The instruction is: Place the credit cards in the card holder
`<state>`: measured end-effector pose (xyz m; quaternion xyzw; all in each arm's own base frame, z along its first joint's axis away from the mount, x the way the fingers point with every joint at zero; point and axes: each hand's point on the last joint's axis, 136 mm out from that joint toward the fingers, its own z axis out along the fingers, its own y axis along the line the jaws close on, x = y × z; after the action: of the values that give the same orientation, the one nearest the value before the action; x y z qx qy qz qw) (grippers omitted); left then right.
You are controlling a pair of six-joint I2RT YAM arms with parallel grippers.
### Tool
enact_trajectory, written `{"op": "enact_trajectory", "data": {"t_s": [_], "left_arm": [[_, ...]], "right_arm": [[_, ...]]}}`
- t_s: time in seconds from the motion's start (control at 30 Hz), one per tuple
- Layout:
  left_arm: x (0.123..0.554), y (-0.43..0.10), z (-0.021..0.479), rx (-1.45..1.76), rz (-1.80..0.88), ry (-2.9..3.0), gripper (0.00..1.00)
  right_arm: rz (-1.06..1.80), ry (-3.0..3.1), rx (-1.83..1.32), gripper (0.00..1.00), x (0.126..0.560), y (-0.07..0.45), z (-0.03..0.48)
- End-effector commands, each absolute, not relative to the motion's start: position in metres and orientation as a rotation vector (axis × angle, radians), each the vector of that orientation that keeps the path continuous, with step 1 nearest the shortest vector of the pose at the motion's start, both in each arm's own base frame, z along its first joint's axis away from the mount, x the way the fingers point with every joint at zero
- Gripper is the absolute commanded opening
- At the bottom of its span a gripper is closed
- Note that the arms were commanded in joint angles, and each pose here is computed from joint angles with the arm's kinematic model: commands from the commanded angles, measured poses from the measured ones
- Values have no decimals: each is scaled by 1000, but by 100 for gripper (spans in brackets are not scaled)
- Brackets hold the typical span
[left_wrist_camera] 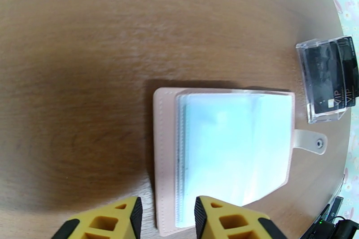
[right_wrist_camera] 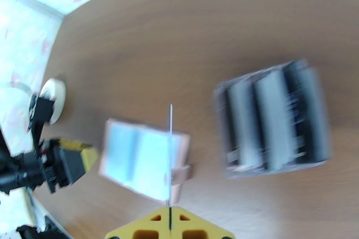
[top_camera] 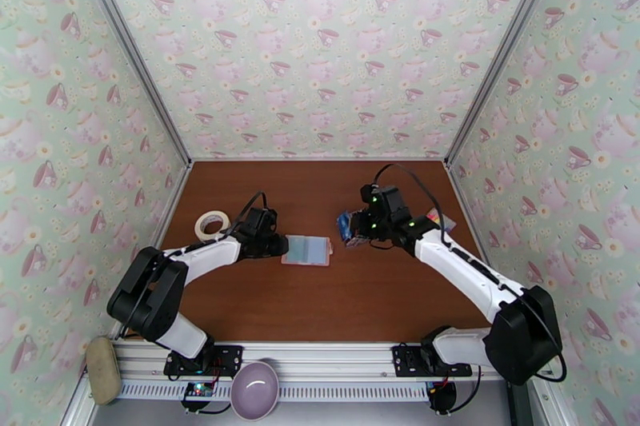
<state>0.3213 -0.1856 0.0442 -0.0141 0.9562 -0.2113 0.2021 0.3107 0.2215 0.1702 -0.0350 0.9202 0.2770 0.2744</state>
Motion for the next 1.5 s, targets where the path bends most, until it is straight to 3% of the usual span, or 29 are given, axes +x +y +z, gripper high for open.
{"op": "enact_trajectory", "data": {"t_s": [0.0,0.6,1.1,1.47], "left_arm": [[327,-193,56,-8,-643,2638,37],[326,-194,39,6,-633,2679,37],[324,-192,28,12,-611,2701,37],[323,-196,25,21,-621,2704,37]], "right_arm": [[902,2406,-52,1,306,248,183],[1044,2404,-43,2,287,328,140],[987,2415,94,2,294,319,89],[957,2403,135,2,293,309,83]]}}
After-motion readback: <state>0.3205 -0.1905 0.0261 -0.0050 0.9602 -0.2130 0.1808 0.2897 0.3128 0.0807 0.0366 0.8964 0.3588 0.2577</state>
